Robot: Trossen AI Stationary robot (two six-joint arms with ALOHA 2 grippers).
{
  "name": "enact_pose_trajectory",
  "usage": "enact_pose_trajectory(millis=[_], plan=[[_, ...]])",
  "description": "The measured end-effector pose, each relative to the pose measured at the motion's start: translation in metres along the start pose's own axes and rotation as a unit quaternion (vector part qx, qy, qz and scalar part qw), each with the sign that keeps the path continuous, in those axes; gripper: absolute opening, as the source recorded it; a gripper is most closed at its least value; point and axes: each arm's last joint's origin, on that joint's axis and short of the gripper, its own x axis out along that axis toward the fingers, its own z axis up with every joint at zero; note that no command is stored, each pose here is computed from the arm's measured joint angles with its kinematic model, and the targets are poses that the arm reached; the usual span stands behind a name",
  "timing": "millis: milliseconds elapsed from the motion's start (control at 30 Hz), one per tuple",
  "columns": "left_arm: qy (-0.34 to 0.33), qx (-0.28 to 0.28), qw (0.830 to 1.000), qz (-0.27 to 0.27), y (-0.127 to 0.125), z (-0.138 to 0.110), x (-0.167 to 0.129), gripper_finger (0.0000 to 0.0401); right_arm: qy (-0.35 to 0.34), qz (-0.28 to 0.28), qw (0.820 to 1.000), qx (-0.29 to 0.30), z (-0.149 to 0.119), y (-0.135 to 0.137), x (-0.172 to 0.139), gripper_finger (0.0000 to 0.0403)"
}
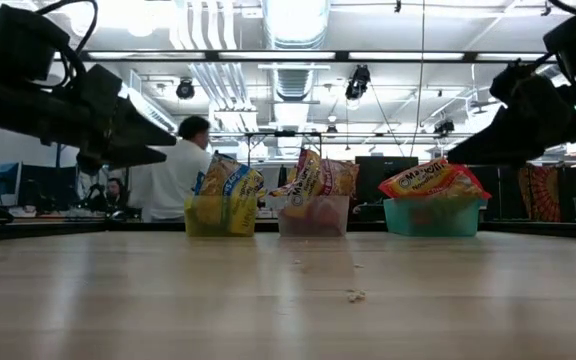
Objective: Sort Maruchan noodles
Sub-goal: Return to Home Position
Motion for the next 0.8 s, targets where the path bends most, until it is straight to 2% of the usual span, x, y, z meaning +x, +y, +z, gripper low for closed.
enact_pose_trajectory(millis=[433, 800], plan=[[0.034, 0.037, 0.999, 0.012, 0.0, -0.01, 0.005, 0.0275, -0.002, -0.007, 1.0, -0.018, -0.002, -0.001, 0.0, 0.0095], [0.026, 0.03, 0.999, 0.007, -0.014, 0.005, 0.018, 0.0275, -0.002, -0.007, 1.0, -0.018, -0.002, -0.001, 0.0, 0.0095]])
